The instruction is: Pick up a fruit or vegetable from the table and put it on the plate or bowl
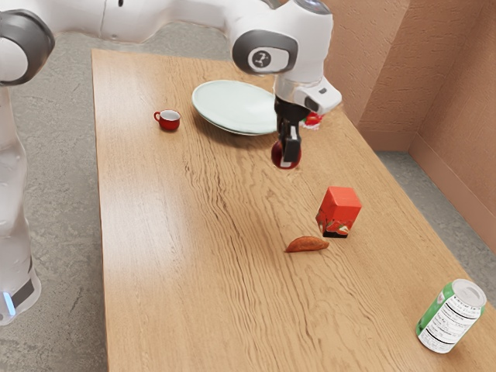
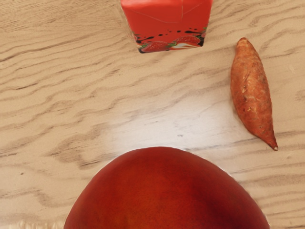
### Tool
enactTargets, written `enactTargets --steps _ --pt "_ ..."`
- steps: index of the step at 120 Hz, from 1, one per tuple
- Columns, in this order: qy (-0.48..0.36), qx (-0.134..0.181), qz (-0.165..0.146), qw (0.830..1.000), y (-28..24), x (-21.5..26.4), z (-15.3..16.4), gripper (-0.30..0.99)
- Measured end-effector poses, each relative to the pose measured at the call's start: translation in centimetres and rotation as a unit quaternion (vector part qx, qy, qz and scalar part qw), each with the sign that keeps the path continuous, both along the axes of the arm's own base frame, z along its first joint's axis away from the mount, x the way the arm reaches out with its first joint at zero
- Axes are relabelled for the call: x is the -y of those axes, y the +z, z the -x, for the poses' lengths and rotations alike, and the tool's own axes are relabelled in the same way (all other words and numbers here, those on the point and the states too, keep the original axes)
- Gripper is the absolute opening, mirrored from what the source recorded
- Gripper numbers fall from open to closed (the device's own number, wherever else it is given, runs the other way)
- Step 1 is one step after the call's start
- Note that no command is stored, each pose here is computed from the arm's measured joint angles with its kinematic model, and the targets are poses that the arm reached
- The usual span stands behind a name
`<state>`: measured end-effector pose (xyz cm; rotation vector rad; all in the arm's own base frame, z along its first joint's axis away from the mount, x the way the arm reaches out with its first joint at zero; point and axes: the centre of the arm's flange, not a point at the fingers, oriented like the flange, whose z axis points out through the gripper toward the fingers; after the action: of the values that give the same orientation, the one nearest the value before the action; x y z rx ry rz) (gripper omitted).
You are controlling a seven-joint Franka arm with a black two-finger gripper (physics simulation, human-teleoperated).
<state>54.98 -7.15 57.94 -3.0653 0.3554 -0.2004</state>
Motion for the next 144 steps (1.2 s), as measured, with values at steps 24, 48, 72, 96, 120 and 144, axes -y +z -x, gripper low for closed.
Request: enactTargets --steps 24,48,72,96,120,144 --pt "0.138 0.0 -0.03 0.99 3.9 -18.3 -0.6 0.24" --pt "0.196 -0.017 -0.039 0.98 2.6 -30.0 -2.4 0.24" --pt "0.203 -0.043 -0.028 0.978 -0.8 -36.7 -3.1 0.24" --pt "0.186 -0.064 -0.001 0.98 -3.5 -39.4 -2.6 0.41" --pt "0.146 -0.064 0.007 0.987 -3.1 -38.3 -3.0 0.62" --pt "-0.036 -0.024 -0.037 0.998 5.0 -14.7 -6.9 0.68"
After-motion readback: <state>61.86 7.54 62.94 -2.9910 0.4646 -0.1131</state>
